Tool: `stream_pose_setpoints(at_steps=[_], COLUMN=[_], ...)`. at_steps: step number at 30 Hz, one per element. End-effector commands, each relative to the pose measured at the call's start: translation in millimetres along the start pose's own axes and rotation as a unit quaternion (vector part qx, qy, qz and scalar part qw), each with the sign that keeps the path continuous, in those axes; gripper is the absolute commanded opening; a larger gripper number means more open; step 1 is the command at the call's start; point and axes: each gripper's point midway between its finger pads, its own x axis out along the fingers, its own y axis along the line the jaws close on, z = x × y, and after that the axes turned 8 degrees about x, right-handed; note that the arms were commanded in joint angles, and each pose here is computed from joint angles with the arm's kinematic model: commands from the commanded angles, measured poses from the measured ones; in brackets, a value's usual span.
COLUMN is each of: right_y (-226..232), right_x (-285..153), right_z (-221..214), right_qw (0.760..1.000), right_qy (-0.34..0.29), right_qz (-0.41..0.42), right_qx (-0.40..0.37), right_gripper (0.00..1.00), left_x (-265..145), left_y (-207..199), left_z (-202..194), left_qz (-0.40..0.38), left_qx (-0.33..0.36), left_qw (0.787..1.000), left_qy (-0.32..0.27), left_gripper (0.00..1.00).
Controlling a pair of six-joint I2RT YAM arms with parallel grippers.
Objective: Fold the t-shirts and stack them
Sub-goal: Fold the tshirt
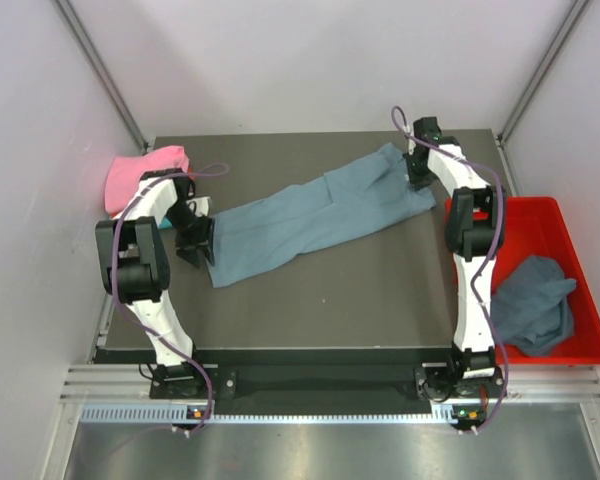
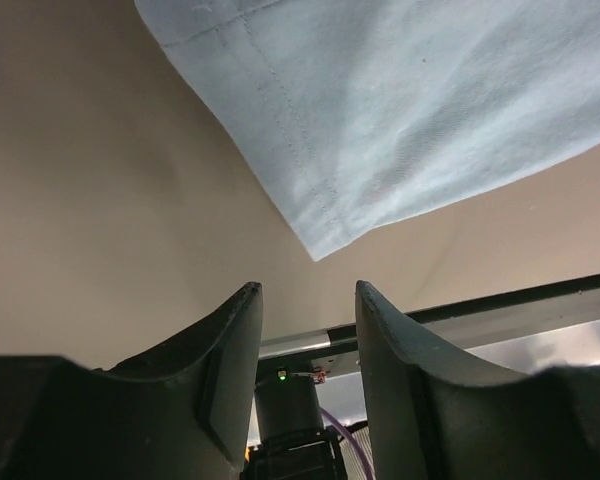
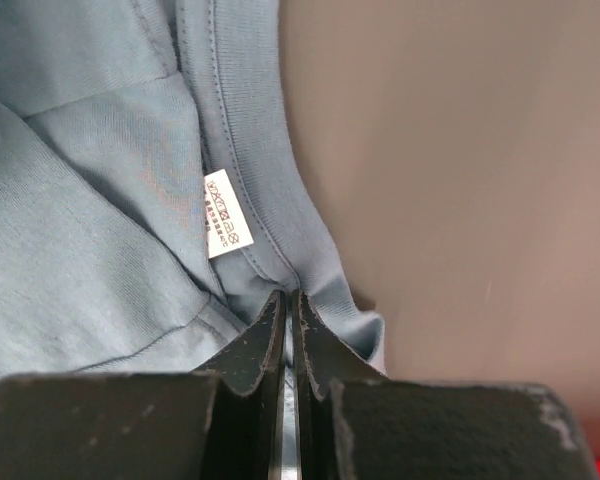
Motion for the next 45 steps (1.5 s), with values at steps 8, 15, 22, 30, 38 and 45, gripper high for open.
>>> stream_pose_setpoints(at_steps=[8,15,22,30,38,45], right_y=[14,21,22,29,41,42], right_x=[6,14,9,5,2,-2], right_z=[68,76,85,89,87,86], right_qw=[0.996,0.994,0.993,0.992,0.992,0.992], right_qy=[-0.094,-0.106,-0.119,-0.127,-0.127,-0.126], right_qz=[0.005,0.011,0.015,0.02,0.026,0.024], right_qx=[0.0,0.007,0.01,0.01,0.006,0.002], right_gripper=[0.0,0.0,0.0,0.0,0.0,0.0], left_x=[7,31,48,55,64,79], left_y=[-21,-49,-64,-51,-25,-24], left_z=[-21,-26,-32,-29,-21,-18], left_qz=[-0.037,-0.034,-0.034,0.0,0.075,0.068], left_qx=[0.023,0.076,0.092,0.088,0.112,0.115], left_qw=[0.999,0.994,0.99,0.99,0.983,0.979], left_qy=[0.021,0.066,0.097,0.11,0.125,0.156], left_gripper=[0.51,0.52,0.51,0.5,0.49,0.47])
